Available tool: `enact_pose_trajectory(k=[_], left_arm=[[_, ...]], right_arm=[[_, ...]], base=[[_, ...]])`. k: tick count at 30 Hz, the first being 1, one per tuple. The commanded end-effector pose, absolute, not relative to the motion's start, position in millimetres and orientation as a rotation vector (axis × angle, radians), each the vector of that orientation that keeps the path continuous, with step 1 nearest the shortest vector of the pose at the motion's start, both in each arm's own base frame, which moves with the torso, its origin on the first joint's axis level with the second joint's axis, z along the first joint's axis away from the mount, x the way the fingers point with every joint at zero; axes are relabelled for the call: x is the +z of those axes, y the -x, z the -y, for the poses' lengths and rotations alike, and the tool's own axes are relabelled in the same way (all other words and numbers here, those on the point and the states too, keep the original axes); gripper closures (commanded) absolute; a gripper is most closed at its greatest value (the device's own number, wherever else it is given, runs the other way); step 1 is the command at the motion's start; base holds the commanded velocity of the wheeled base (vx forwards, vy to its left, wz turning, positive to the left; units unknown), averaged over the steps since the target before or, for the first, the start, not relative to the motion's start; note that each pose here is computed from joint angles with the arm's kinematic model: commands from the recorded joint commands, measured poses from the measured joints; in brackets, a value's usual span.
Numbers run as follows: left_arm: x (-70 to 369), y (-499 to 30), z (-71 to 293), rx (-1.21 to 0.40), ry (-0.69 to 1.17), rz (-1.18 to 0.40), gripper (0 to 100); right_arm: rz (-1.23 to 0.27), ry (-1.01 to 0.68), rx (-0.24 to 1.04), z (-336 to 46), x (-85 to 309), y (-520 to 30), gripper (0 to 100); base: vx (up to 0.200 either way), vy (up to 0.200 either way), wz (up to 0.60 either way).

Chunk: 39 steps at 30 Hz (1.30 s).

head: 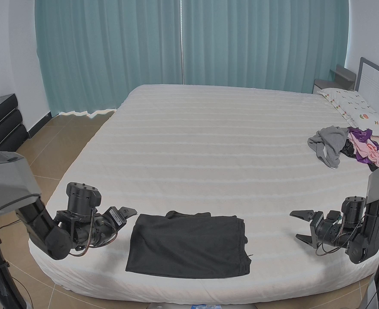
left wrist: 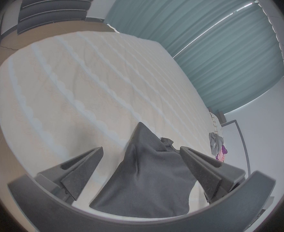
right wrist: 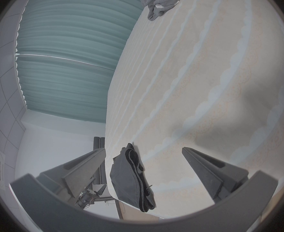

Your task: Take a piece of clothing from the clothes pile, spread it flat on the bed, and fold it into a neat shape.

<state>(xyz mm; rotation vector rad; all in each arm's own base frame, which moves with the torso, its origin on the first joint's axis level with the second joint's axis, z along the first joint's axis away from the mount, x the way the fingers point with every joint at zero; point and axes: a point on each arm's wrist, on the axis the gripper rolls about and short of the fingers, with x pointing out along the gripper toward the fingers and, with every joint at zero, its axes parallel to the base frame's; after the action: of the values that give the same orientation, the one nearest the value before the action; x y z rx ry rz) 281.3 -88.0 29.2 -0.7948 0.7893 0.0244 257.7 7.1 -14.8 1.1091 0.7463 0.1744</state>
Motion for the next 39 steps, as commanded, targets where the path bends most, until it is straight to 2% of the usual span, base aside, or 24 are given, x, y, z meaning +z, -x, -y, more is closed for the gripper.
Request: enact_pose_trajectory(k=[1,7,10,11,12,13,15,16,19,21,26,29,33,39], left_arm=[[68,-241,70,-0.001,0.812,-0.695,0],[104,-207,59,-0.032,0.822,-0.581,0],[123,-185,52,0.025,0.774,-0.557,0],[142,-173,47,0.044,0.759,-0.518,0],[142,-173,47,0.044,0.759,-0.518,0],[158,-162,43,0.045,0.746,-0.49,0],[170,-151,39,0.042,0.716,-0.483,0],[180,-140,32,0.065,0.671,-0.483,0],[189,-128,24,0.098,0.637,-0.455,0],[199,-109,17,0.102,0.63,-0.389,0],[207,-70,8,0.136,0.566,-0.359,0],[210,-50,4,0.158,0.56,-0.364,0],[212,-32,0,0.195,0.549,-0.357,0],[198,-19,-3,0.235,0.53,-0.409,0]], right_arm=[[-0.73,-1.112,0.182,-7,-13,-259,0],[-0.721,-1.135,0.182,-4,-11,-261,0],[-0.715,-1.131,0.171,-4,-10,-259,0],[-0.677,-1.115,0.14,-6,6,-245,0],[-0.677,-1.115,0.14,-6,6,-245,0],[-0.591,-1.091,0.14,-3,31,-231,0],[-0.532,-1.074,0.168,-1,49,-220,0],[-0.449,-1.044,0.182,5,69,-206,0],[-0.388,-1.002,0.169,11,83,-194,0],[-0.304,-0.915,0.121,24,99,-177,0],[-0.233,-0.712,0.098,29,116,-150,0],[-0.19,-0.608,0.141,22,128,-133,0],[-0.168,-0.405,0.27,6,147,-114,0],[-0.207,-0.302,0.435,-11,171,-79,0]], base=[[0.0,0.0,0.0],[0.0,0.0,0.0],[0.0,0.0,0.0],[0.0,0.0,0.0],[0.0,0.0,0.0],[0.0,0.0,0.0],[0.0,0.0,0.0],[0.0,0.0,0.0],[0.0,0.0,0.0],[0.0,0.0,0.0],[0.0,0.0,0.0],[0.0,0.0,0.0],[0.0,0.0,0.0],[0.0,0.0,0.0]])
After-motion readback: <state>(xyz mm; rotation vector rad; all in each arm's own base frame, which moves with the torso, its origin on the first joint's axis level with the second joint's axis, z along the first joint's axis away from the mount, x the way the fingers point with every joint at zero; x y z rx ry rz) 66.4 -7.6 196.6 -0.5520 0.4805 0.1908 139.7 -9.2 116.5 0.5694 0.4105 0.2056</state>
